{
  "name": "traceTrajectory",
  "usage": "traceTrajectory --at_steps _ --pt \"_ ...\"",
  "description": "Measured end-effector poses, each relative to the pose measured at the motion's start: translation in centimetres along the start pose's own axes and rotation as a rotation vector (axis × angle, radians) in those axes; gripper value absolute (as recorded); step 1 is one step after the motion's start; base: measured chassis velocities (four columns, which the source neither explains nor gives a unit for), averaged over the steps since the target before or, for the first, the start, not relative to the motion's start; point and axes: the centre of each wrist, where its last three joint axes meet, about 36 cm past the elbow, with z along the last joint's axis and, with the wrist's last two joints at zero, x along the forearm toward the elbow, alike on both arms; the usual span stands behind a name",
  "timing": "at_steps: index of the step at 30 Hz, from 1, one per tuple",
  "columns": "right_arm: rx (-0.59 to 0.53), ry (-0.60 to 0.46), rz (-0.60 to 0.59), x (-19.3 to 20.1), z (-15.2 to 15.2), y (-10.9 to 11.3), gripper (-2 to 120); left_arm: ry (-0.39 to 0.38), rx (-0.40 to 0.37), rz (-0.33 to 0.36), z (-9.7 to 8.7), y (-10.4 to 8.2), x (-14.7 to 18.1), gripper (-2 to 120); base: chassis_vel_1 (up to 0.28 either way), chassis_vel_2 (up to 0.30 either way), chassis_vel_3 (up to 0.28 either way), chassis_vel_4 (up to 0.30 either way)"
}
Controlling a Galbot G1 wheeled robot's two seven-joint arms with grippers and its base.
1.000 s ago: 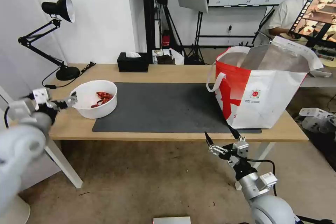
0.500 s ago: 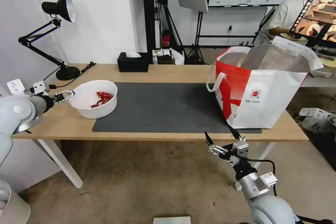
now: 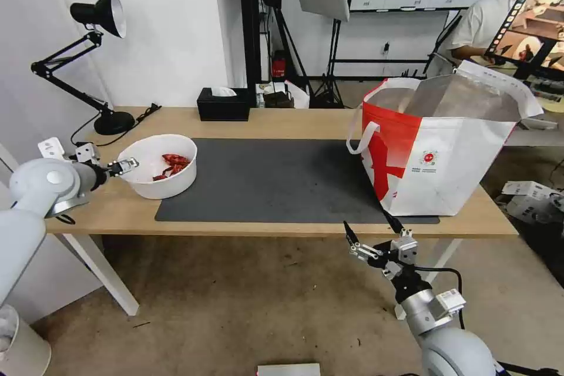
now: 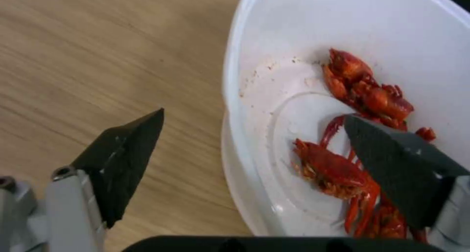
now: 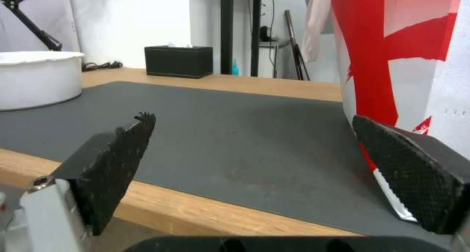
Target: Pick up the trash from the table and place it into the takeout bag.
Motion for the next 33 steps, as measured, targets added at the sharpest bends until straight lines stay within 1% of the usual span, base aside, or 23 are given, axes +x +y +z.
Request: traceTrajectory --at_steps 2,3,4,6,7,10,11,13,14,15,18,19,22,23,26,33 --pt "0.0 0.0 0.0 0.0 0.0 0.0 100 0.018 0.014 -0.008 -0.2 -0.4 -0.6 88 0.0 0.0 0.0 0.0" --pt "0.0 0.0 0.0 0.0 0.0 0.0 100 0.018 0.014 -0.008 -0.2 -0.4 -0.6 88 0.0 0.0 0.0 0.0" --pt "0.0 0.0 0.0 0.0 0.0 0.0 100 0.024 0.017 -0.014 -0.2 -0.5 -0.9 85 0.0 0.0 0.0 0.0" --pt "0.0 0.0 0.0 0.0 0.0 0.0 100 0.028 0.019 -0.023 -0.2 -0.6 -1.2 74 0.0 0.0 0.0 0.0" --pt "0.0 0.0 0.0 0.0 0.0 0.0 100 0.028 0.019 -0.023 -0.2 -0.6 -1.2 74 0.0 0.0 0.0 0.0" --pt "0.0 0.0 0.0 0.0 0.0 0.0 100 0.032 0.021 -0.033 -0.2 -0.6 -1.4 61 0.0 0.0 0.0 0.0" --pt "0.0 0.0 0.0 0.0 0.0 0.0 100 0.032 0.021 -0.033 -0.2 -0.6 -1.4 61 0.0 0.0 0.0 0.0" --pt "0.0 0.0 0.0 0.0 0.0 0.0 100 0.028 0.023 -0.035 -0.2 -0.6 -1.4 49 0.0 0.0 0.0 0.0" --pt "0.0 0.0 0.0 0.0 0.0 0.0 100 0.027 0.024 -0.035 -0.2 -0.6 -1.4 46 0.0 0.0 0.0 0.0" --pt "0.0 0.0 0.0 0.0 0.0 0.0 100 0.027 0.024 -0.035 -0.2 -0.6 -1.4 46 0.0 0.0 0.0 0.0" --pt "0.0 0.0 0.0 0.0 0.0 0.0 100 0.027 0.023 -0.031 -0.1 -0.6 -1.3 30 0.0 0.0 0.0 0.0" --pt "0.0 0.0 0.0 0.0 0.0 0.0 100 0.027 0.023 -0.031 -0.1 -0.6 -1.3 30 0.0 0.0 0.0 0.0" --pt "0.0 0.0 0.0 0.0 0.0 0.0 100 0.029 0.024 -0.029 0.1 -0.5 -1.3 16 0.0 0.0 0.0 0.0" --pt "0.0 0.0 0.0 0.0 0.0 0.0 100 0.029 0.024 -0.029 0.1 -0.5 -1.3 16 0.0 0.0 0.0 0.0" --pt "0.0 0.0 0.0 0.0 0.0 0.0 100 0.024 0.03 -0.026 0.3 -0.5 -1.3 1 0.0 0.0 0.0 0.0" --pt "0.0 0.0 0.0 0.0 0.0 0.0 100 0.0 0.029 -0.007 0.2 -1.0 -0.8 0 0.0 0.0 0.0 0.0"
